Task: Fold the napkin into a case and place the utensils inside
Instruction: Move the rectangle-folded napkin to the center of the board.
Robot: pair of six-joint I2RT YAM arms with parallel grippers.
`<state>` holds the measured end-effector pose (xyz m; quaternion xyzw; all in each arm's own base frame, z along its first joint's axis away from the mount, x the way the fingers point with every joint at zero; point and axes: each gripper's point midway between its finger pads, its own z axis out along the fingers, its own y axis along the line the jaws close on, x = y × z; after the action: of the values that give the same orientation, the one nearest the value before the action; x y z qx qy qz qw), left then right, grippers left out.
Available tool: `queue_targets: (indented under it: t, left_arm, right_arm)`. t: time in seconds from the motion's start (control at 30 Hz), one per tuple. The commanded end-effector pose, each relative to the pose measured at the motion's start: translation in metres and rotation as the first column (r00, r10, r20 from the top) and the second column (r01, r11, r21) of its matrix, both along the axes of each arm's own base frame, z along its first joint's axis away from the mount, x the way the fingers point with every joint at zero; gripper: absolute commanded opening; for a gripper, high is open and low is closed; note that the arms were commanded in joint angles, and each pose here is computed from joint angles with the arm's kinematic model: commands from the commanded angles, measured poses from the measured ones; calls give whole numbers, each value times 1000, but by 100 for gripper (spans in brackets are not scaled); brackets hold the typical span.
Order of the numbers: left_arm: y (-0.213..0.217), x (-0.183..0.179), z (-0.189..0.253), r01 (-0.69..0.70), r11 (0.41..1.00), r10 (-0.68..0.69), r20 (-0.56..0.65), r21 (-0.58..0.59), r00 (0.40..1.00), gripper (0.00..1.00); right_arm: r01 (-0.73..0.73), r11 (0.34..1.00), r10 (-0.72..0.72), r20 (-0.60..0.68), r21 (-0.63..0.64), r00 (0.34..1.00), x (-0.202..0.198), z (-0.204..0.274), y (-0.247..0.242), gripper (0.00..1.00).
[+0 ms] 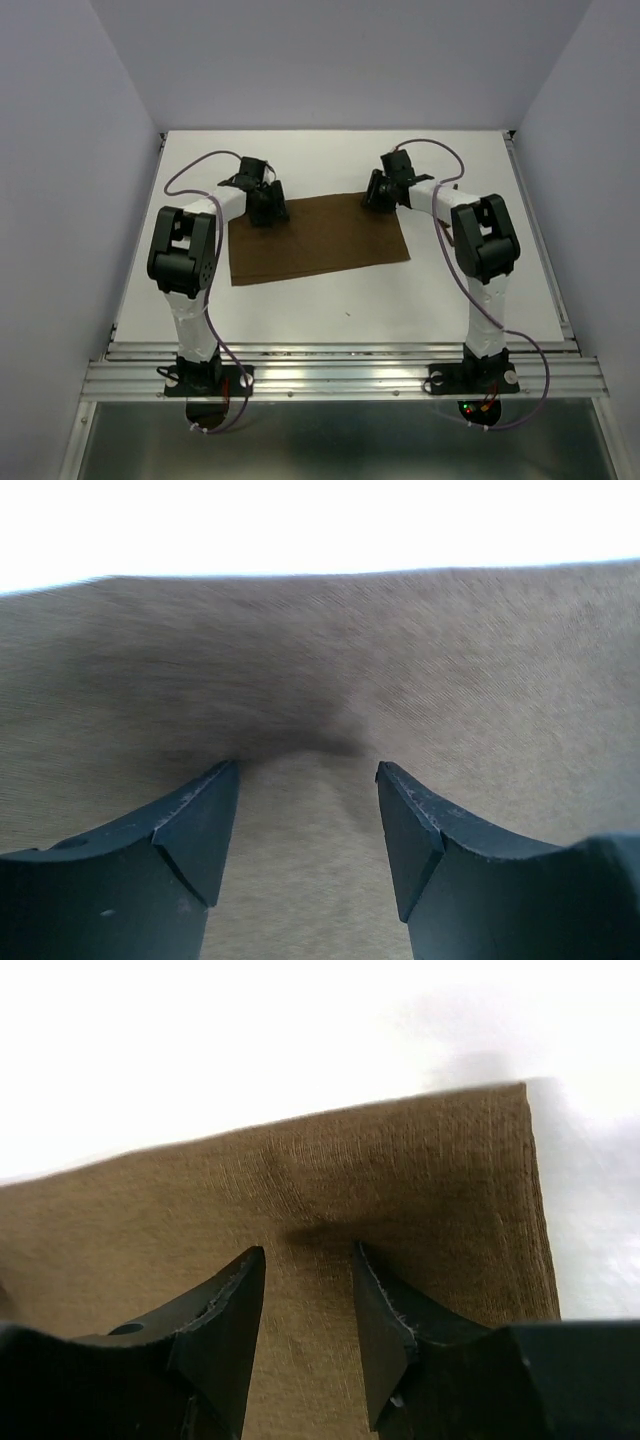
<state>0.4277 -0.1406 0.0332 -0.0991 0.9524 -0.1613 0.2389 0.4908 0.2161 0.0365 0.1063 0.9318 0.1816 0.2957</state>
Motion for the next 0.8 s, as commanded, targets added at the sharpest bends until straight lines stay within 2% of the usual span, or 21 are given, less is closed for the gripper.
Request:
queue_targets:
  t: [0.0, 0.07, 0.1, 0.33, 0.37, 0.5, 0.57, 0.6, 0.67, 0.77]
  left_arm:
    - [-28, -14, 4, 91, 996, -91, -4, -9, 996, 68]
    - [-38, -24, 4, 125, 992, -125, -11, -12, 992, 69]
    - [-44, -30, 14, 146, 989, -146, 8, -22, 989, 69]
    - [-35, -41, 44, 151, 988, -151, 46, 14, 987, 70]
    - [-31, -42, 49, 139, 990, -140, 55, 21, 989, 71]
    - [2, -62, 68, 37, 999, -38, 51, 32, 998, 71]
    - [26, -78, 62, -34, 997, 33, 17, 66, 999, 68]
    - [37, -84, 70, -73, 995, 70, 35, 71, 997, 66]
    - [67, -103, 64, -165, 980, 166, 1, 107, 986, 59]
    - [90, -125, 50, -247, 960, 256, -59, 130, 965, 56]
  right_arm:
    - [78, 990, -85, -56, -113, 995, -35, -14, -34, 47]
    - [94, 988, -101, -47, -126, 994, -49, -6, -43, 47]
    - [101, 982, -114, -76, -160, 991, -69, -14, -55, 47]
    - [125, 977, -133, -33, -171, 991, -85, 13, -67, 49]
    - [129, 981, -129, 8, -148, 992, -82, 28, -65, 50]
    - [127, 987, -118, 98, -98, 988, -75, 62, -61, 53]
    - [114, 989, -103, 116, -92, 988, -72, 70, -59, 55]
    - [105, 990, -94, 118, -91, 989, -72, 72, -58, 56]
    - [86, 993, -77, 111, -77, 991, -75, 73, -54, 58]
    - [67, 996, -62, 85, -62, 994, -80, 71, -51, 61]
